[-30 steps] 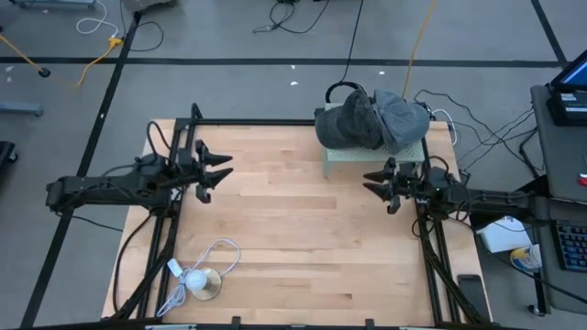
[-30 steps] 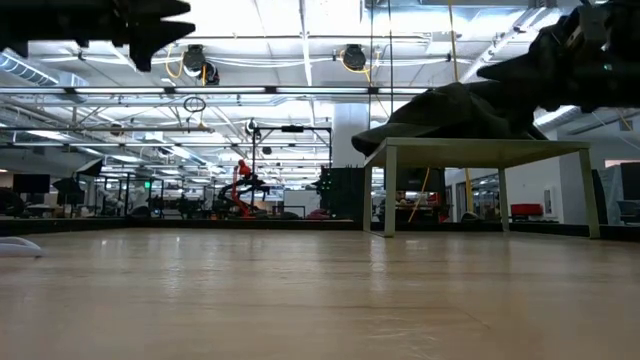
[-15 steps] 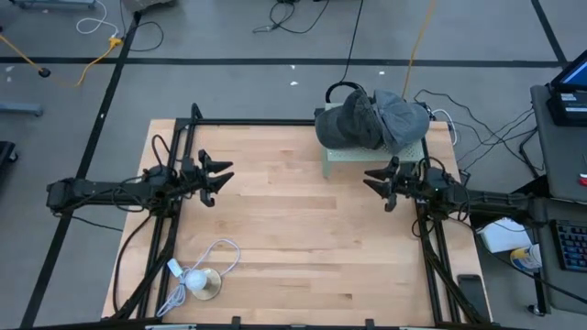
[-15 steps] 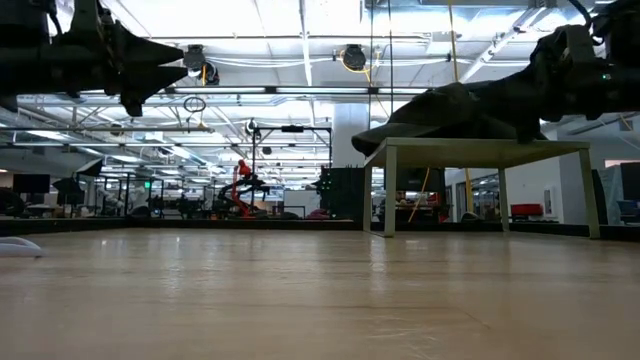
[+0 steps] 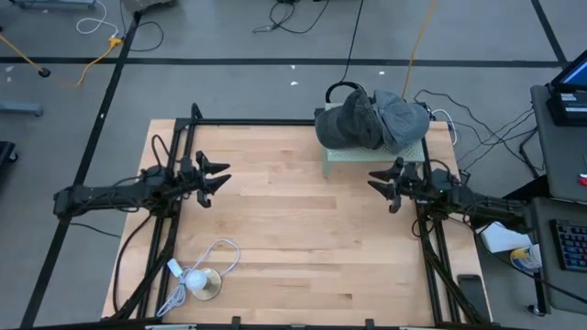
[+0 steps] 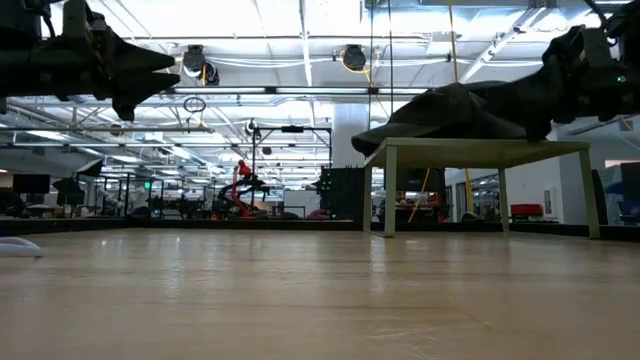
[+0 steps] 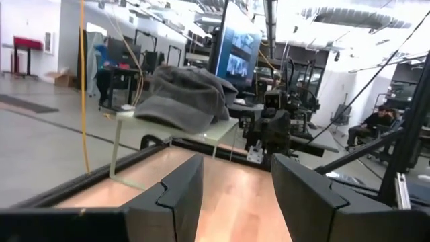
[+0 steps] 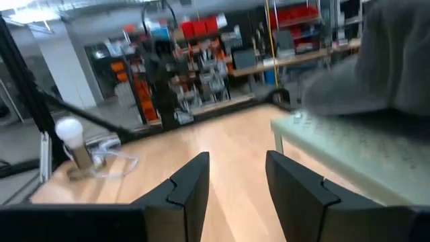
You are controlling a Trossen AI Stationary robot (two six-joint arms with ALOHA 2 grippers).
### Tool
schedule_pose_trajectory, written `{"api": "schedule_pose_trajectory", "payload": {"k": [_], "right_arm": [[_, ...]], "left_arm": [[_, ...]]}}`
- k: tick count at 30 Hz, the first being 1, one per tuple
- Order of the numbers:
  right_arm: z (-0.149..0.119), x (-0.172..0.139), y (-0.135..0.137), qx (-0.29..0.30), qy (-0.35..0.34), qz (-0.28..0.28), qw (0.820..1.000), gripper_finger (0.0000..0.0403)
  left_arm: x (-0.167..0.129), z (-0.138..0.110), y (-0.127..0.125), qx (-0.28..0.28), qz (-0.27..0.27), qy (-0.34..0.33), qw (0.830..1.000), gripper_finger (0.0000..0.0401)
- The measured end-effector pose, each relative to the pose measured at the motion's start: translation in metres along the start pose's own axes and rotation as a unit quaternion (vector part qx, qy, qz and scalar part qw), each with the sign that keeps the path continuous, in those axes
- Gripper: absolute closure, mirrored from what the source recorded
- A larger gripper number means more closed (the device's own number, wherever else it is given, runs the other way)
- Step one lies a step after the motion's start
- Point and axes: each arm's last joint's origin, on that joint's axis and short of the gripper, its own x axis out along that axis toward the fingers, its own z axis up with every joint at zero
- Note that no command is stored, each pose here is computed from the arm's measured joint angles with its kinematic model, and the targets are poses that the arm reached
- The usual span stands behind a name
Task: Pick & Place hat
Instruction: Return to Home Position
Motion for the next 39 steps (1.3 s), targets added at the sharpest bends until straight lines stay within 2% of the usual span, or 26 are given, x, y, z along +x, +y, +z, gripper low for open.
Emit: {"api": "schedule_pose_trajectory", "payload": {"k": [7,15,23,32,39], "right_arm": [[-0.002,0.000,-0.001,-0.002,0.008,-0.009,1.000,0.0264],[-0.006,0.000,-0.003,-0.001,0.028,-0.030,0.999,0.0264],[-0.010,0.001,-0.003,-0.014,0.049,-0.033,0.998,0.0264],[0.007,0.004,0.000,-0.011,-0.037,-0.021,0.999,0.0264],[0.010,0.004,0.001,-0.010,-0.050,-0.017,0.999,0.0264]], "left_arm": [[-0.015,0.000,0.002,-0.007,0.005,0.003,1.000,0.0222],[-0.016,0.000,0.002,-0.014,0.008,0.034,0.999,0.0222],[-0.015,0.000,0.002,-0.014,0.017,0.030,0.999,0.0222],[-0.015,0.001,0.002,-0.005,0.017,0.028,0.999,0.0222],[-0.015,0.001,0.002,-0.005,0.016,0.026,1.000,0.0222]]}}
